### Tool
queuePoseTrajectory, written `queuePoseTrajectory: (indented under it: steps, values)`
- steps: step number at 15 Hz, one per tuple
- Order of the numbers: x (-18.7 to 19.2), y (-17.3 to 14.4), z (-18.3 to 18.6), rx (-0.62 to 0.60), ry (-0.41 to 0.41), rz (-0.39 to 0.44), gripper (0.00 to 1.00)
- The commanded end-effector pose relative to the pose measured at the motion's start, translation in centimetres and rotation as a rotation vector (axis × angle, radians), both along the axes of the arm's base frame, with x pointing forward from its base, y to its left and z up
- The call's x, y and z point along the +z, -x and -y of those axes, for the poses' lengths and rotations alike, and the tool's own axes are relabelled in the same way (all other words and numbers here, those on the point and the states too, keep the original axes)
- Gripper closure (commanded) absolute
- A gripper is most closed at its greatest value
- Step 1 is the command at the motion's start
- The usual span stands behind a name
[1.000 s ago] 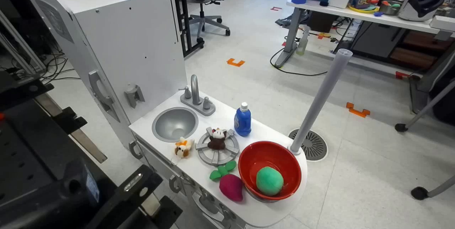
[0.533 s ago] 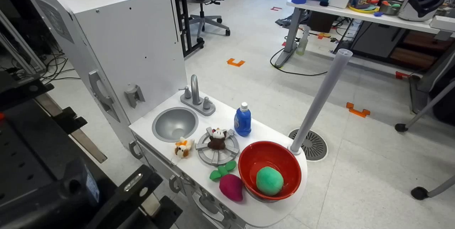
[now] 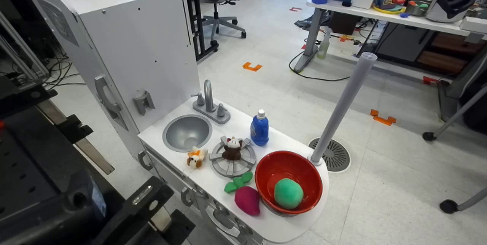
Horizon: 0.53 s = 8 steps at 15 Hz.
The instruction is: Move the tap to the center of the sink
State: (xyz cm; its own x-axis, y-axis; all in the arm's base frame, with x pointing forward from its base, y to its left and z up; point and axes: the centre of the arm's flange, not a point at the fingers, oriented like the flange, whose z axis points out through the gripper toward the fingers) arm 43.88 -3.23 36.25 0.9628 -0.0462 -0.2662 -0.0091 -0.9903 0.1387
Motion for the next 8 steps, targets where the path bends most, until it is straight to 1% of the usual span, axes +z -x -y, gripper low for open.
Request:
queuePoseTrajectory:
  steps: [1, 3, 4, 5, 6, 7, 8]
  values:
    - [-3.2, -8.3, -3.6, 0.04, -0.011, -0.029, 0.0]
    - [-6.3, -11.5, -5.2, 0.082, -0.033, -0.037, 0.0]
    - [-8.1, -12.9, -5.7, 0.09, -0.023, -0.045, 0.0]
    - [-10.4, -13.9, -6.3, 0.11, -0.03, -0.049, 0.0]
    - [-12.4, -15.1, -6.8, 0.138, -0.055, -0.034, 0.0]
    - [-15.0, -15.9, -7.1, 0.154, -0.045, -0.042, 0.0]
    - [-17.3, -16.9, -7.4, 0.171, -0.041, -0.031, 0.0]
